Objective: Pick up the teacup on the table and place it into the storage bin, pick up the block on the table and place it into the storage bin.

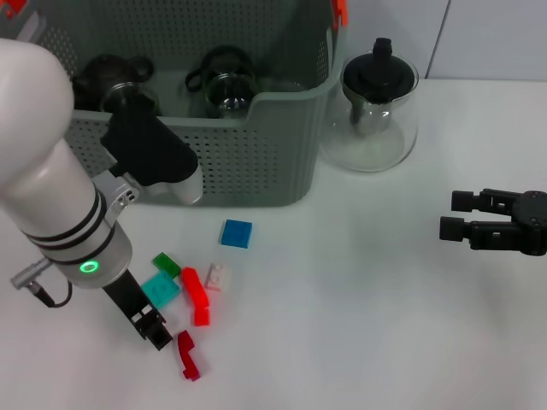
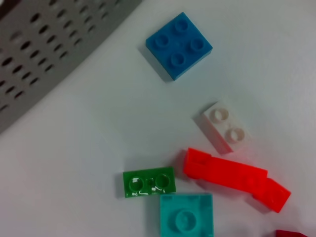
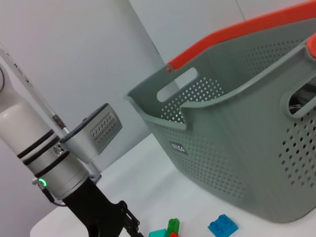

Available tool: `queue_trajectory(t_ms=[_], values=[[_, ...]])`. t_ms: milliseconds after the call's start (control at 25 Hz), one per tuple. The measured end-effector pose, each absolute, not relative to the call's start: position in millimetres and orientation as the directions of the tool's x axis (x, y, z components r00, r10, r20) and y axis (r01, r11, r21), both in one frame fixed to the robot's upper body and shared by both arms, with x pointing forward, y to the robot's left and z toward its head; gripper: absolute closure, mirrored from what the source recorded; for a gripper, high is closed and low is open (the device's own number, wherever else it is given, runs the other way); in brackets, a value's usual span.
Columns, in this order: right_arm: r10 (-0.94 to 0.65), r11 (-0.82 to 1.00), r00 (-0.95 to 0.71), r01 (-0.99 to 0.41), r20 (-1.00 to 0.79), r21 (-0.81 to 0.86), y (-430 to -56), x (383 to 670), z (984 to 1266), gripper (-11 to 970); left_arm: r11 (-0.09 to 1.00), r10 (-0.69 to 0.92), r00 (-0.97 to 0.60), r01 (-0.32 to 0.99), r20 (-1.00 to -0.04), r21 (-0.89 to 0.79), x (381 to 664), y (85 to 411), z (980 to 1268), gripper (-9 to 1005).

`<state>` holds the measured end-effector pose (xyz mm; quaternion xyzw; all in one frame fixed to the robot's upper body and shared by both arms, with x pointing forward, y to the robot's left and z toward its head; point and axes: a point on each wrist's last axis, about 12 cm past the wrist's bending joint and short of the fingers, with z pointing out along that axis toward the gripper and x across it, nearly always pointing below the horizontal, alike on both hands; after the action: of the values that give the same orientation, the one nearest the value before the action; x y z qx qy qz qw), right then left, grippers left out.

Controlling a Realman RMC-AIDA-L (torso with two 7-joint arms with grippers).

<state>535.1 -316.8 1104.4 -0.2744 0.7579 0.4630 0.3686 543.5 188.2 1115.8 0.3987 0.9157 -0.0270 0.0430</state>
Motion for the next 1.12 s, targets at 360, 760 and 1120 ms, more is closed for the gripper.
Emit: queue_trajectory(t_ms=[360, 760, 1120], values=[[-0.074, 0.421, -0.578, -0.757, -0.812, 0.5, -317, 535, 1104, 15, 0.675, 0.733, -0.672, 0.738, -0.1, -0.009, 543, 186, 1115, 349], [-0.075, 0.421, -0.576, -0.758, -0.814, 0.498, -317, 535, 1105, 17, 0.668, 0.739, -0.663, 0.744, -0.116, 0.001, 543, 184, 1121, 503], [-0.077, 0.422, -0.571, -0.761, -0.817, 0.492, -317, 537, 1106, 16, 0.724, 0.64, -0.697, 0.688, -0.322, -0.051, 534, 224, 1185, 580]])
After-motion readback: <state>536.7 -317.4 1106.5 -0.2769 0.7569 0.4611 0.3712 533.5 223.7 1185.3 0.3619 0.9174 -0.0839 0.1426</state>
